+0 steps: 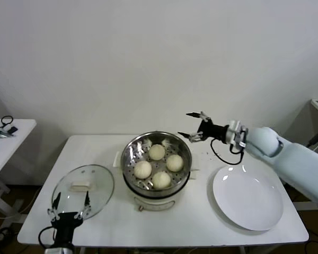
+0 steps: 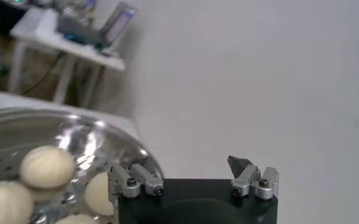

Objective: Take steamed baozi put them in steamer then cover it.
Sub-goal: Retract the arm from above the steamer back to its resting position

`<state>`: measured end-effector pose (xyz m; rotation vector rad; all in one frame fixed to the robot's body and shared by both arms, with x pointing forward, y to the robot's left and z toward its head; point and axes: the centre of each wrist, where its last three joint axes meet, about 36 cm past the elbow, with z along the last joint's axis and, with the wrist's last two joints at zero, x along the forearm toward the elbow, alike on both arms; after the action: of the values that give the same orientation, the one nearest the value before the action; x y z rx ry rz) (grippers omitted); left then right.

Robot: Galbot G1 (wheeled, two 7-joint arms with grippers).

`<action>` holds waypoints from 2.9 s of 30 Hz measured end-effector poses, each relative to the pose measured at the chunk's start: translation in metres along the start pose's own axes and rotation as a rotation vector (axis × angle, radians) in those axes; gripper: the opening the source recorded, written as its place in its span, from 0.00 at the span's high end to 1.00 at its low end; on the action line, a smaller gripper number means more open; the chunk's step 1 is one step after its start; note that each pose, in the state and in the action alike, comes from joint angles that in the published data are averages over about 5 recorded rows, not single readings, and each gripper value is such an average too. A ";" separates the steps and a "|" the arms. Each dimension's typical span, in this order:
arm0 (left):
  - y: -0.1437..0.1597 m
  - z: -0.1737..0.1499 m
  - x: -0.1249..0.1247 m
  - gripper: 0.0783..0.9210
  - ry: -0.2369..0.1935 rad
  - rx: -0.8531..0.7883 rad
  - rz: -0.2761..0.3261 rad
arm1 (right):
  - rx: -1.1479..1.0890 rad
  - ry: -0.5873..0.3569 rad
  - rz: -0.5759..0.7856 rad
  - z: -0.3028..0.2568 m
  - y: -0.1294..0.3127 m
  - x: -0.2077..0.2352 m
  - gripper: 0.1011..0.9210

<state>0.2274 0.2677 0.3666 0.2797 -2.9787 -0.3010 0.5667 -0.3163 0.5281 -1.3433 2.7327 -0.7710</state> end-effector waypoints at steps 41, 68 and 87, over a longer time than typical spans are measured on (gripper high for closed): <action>0.012 0.031 -0.050 0.12 -0.081 -1.313 0.013 | -0.446 -0.019 0.578 0.130 0.176 0.110 0.12; 0.019 0.093 -0.125 0.12 -0.044 -1.563 0.031 | -0.424 0.039 0.579 0.144 0.196 0.110 0.12; 0.023 0.100 -0.155 0.12 -0.058 -1.549 -0.008 | -0.414 0.062 0.568 0.151 0.211 0.109 0.12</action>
<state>0.3596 0.3392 0.2563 0.0608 -1.8994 -2.2797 0.3724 -0.3530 0.3282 -0.4911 3.1867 -0.2160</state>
